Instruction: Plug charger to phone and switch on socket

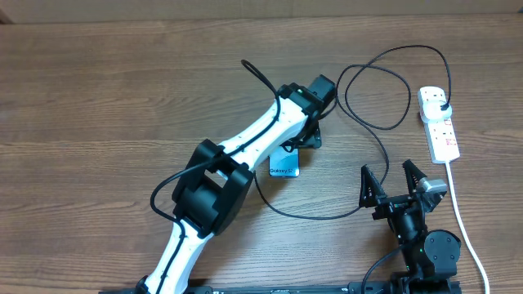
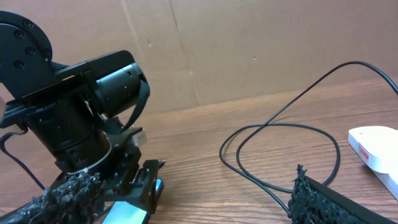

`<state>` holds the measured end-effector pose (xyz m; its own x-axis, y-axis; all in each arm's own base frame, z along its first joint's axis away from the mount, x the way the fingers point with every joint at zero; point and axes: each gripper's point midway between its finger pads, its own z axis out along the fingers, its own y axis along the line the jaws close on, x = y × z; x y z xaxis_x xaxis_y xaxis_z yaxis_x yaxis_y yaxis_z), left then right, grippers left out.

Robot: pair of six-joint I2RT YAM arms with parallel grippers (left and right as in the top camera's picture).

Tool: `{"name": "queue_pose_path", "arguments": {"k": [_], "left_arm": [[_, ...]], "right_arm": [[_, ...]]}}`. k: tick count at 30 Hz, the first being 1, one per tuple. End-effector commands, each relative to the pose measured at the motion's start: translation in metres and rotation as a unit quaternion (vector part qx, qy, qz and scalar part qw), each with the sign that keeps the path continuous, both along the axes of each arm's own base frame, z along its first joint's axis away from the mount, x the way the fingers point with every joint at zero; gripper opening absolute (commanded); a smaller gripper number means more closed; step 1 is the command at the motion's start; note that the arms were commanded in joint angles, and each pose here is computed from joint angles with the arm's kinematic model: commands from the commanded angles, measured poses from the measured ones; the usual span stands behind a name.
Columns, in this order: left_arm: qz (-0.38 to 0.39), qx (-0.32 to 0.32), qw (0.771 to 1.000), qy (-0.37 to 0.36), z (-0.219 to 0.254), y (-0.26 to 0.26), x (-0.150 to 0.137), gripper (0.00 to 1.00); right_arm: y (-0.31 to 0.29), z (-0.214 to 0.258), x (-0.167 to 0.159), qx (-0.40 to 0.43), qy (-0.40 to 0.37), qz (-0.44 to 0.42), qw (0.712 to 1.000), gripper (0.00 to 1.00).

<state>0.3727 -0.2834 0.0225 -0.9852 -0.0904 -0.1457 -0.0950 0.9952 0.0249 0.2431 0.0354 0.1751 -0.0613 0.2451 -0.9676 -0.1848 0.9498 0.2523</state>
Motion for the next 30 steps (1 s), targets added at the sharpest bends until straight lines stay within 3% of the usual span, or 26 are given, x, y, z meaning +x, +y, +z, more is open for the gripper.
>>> {"name": "queue_pose_path", "arguments": {"k": [1,14,21,30], "left_arm": [[0.025,-0.018,0.999,0.031,-0.009,0.009,-0.002,0.95],[0.019,-0.022,0.999,0.032,-0.009,0.012,0.002,0.88],[-0.024,-0.013,0.999,0.038,-0.016,0.006,-0.003,0.73],[-0.044,-0.004,0.998,0.042,-0.022,0.008,-0.004,0.85]], "right_arm": [[-0.003,-0.003,0.001,-0.001,-0.001,-0.007,1.0,1.0],[-0.003,-0.003,0.001,-0.001,-0.001,-0.007,1.0,1.0],[-0.003,-0.003,0.001,-0.001,-0.001,-0.007,1.0,1.0],[-0.003,-0.003,0.001,-0.001,-0.001,-0.007,1.0,1.0]]}}
